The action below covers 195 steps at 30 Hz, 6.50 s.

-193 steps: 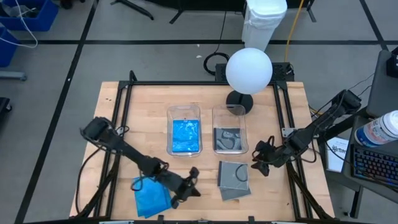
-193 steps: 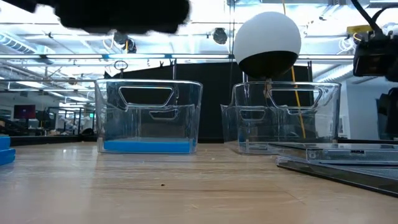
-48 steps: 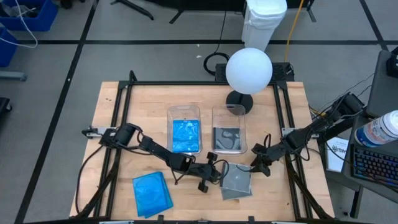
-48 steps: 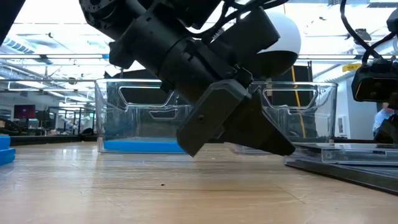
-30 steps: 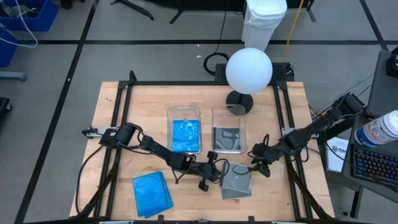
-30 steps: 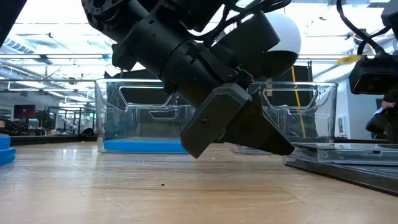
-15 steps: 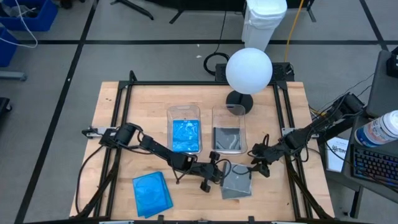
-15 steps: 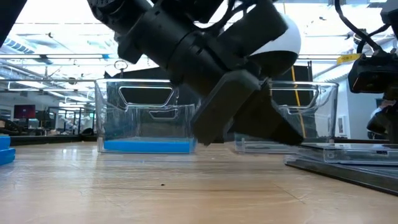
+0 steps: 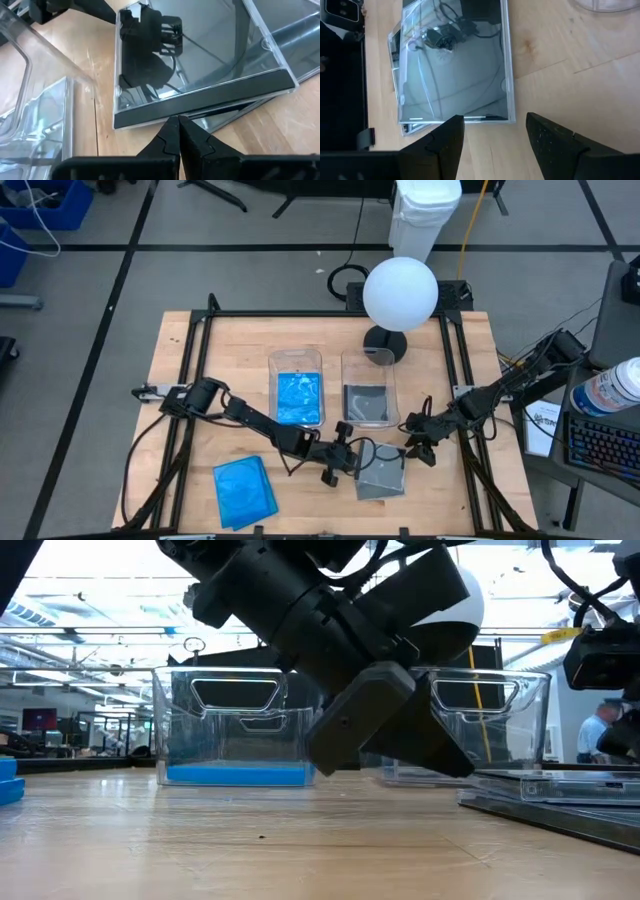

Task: Pick & place jewel cases by type
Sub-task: Put the black cd case into the right transparent bin

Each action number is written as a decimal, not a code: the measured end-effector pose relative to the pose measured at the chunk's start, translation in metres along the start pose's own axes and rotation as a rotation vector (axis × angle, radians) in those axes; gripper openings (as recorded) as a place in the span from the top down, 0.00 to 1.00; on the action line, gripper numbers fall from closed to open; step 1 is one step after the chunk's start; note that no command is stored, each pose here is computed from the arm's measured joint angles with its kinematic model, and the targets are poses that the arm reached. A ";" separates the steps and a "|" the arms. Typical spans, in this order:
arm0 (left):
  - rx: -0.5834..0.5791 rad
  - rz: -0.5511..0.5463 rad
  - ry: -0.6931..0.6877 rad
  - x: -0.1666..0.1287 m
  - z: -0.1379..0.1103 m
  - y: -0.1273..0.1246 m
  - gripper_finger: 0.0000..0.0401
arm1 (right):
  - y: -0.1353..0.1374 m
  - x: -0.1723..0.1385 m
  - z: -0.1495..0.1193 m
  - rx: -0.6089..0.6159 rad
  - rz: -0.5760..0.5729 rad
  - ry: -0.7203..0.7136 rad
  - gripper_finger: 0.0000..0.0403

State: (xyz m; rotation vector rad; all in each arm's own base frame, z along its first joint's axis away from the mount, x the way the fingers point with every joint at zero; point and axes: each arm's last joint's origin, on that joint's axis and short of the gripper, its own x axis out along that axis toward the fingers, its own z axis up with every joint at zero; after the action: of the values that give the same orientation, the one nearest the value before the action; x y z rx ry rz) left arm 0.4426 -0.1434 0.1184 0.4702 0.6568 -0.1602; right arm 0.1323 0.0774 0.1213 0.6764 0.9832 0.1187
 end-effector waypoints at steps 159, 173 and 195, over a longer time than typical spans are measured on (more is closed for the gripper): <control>-0.010 -0.094 -0.102 0.015 0.005 0.001 0.98 | -0.017 0.012 -0.013 0.139 0.025 0.035 0.78; -0.021 -0.078 -0.105 0.015 0.005 0.002 0.96 | -0.014 0.008 -0.011 0.171 0.075 0.014 0.90; 0.004 0.026 -0.042 -0.001 0.014 -0.003 0.89 | 0.000 -0.010 -0.005 0.147 0.264 -0.036 0.93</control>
State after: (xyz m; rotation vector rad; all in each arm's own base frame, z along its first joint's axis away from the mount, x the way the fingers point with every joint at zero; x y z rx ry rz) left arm 0.4483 -0.1527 0.1275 0.4779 0.6093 -0.1462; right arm 0.1228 0.0755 0.1271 0.9390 0.8706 0.2668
